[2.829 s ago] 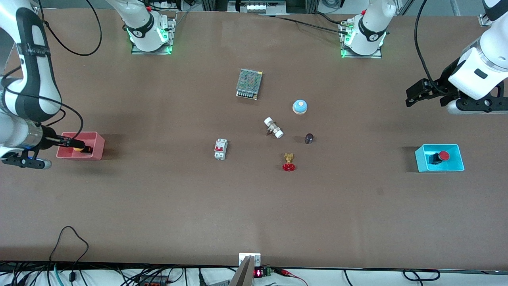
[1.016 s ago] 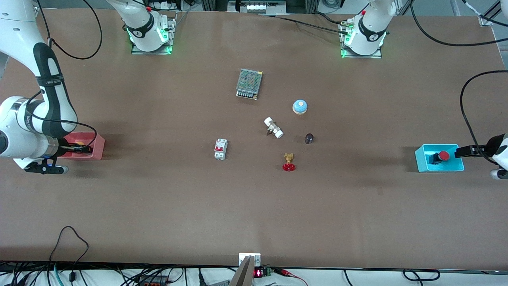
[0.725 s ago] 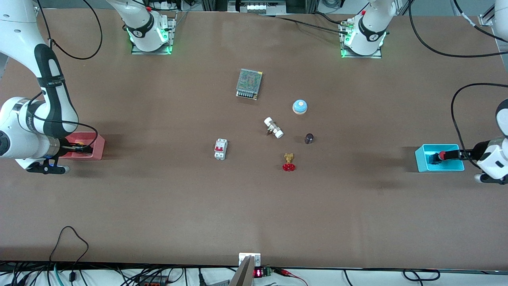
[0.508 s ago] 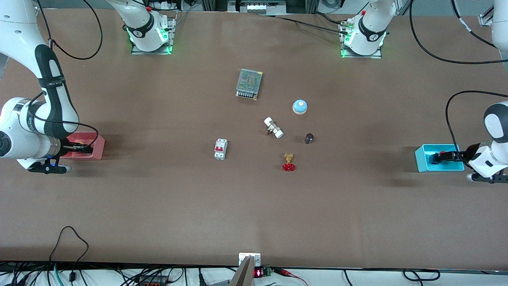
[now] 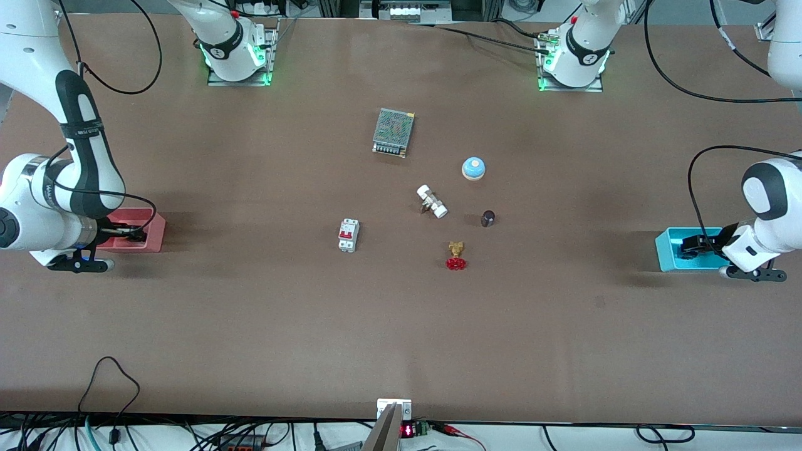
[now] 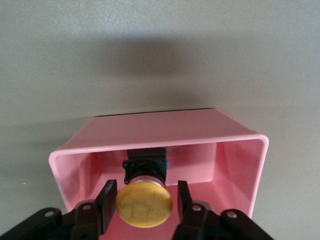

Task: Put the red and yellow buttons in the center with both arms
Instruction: 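Grasp the yellow button with the right gripper while the left gripper grasps the red button, then carry the yellow button and red button toward the table center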

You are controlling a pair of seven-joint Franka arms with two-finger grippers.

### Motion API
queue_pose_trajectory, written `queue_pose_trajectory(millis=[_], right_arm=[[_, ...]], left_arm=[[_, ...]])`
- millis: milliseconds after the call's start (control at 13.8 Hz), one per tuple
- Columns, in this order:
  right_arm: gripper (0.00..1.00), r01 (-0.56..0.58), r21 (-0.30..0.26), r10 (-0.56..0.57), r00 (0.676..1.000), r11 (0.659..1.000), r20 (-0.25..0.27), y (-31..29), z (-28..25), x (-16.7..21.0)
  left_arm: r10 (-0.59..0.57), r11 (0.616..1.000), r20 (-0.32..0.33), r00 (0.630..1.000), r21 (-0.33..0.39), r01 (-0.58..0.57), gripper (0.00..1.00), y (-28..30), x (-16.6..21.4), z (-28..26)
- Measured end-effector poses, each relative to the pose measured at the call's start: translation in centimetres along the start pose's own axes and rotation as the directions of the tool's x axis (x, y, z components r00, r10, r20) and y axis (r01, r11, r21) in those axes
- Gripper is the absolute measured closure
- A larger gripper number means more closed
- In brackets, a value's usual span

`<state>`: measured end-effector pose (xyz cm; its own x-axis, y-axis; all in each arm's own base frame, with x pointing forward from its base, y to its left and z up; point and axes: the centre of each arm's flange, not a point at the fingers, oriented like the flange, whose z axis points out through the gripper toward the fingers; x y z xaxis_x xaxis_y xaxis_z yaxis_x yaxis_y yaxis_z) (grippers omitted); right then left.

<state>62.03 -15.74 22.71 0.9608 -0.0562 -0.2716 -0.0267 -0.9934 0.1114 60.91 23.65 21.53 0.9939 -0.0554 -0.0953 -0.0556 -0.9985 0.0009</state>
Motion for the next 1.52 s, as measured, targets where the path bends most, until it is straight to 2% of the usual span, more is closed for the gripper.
queue_pose_trajectory(millis=[218,363,508,653,943,1161,1233,1306,1523], right_arm=[[0.43,0.0,0.0,0.0,1.0,1.0,-0.002,0.0,-0.1,0.0],[0.43,0.0,-0.001,0.0,1.0,1.0,-0.005,0.0,-0.2,0.1],[0.43,0.0,-0.001,0.0,1.0,1.0,-0.007,0.0,-0.2,0.1],[0.43,0.0,-0.001,0.0,1.0,1.0,-0.007,0.0,-0.2,0.1],[0.44,0.0,-0.002,0.0,1.0,1.0,-0.012,0.0,-0.3,0.2],[0.46,0.001,-0.003,-0.001,1.0,1.0,-0.015,0.0,-0.3,0.2],[0.48,0.001,-0.004,-0.001,1.0,1.0,-0.015,0.0,-0.3,0.2],[0.55,0.002,-0.005,-0.002,1.0,1.0,-0.015,0.0,-0.3,0.2],[0.58,0.004,-0.006,-0.004,1.0,1.0,-0.014,0.1,-0.3,0.2]], left_arm=[[0.001,1.0,0.017,1.0,-0.008,-0.001,0.2,0.2,-0.5,0.8],[0.0,1.0,0.021,1.0,-0.01,0.001,0.39,0.2,-0.7,1.0],[0.0,1.0,0.02,1.0,-0.01,0.0,0.45,0.3,-0.6,1.0],[0.001,1.0,0.019,1.0,-0.01,-0.001,0.64,0.3,-0.6,0.9],[0.007,1.0,-0.007,1.0,0.003,-0.007,0.65,0.2,-0.3,-0.7],[0.038,0.999,-0.05,0.998,0.032,-0.037,0.65,0.0,-0.2,-5.1],[0.052,0.998,-0.046,0.998,0.035,-0.05,0.65,0.5,-0.3,-7.8],[0.067,0.997,-0.034,0.997,0.031,-0.065,0.65,1.5,-0.2,-9.9],[0.099,0.995,0.001,0.995,-0.003,-0.099,0.65,7.5,1.2,-14.8]])
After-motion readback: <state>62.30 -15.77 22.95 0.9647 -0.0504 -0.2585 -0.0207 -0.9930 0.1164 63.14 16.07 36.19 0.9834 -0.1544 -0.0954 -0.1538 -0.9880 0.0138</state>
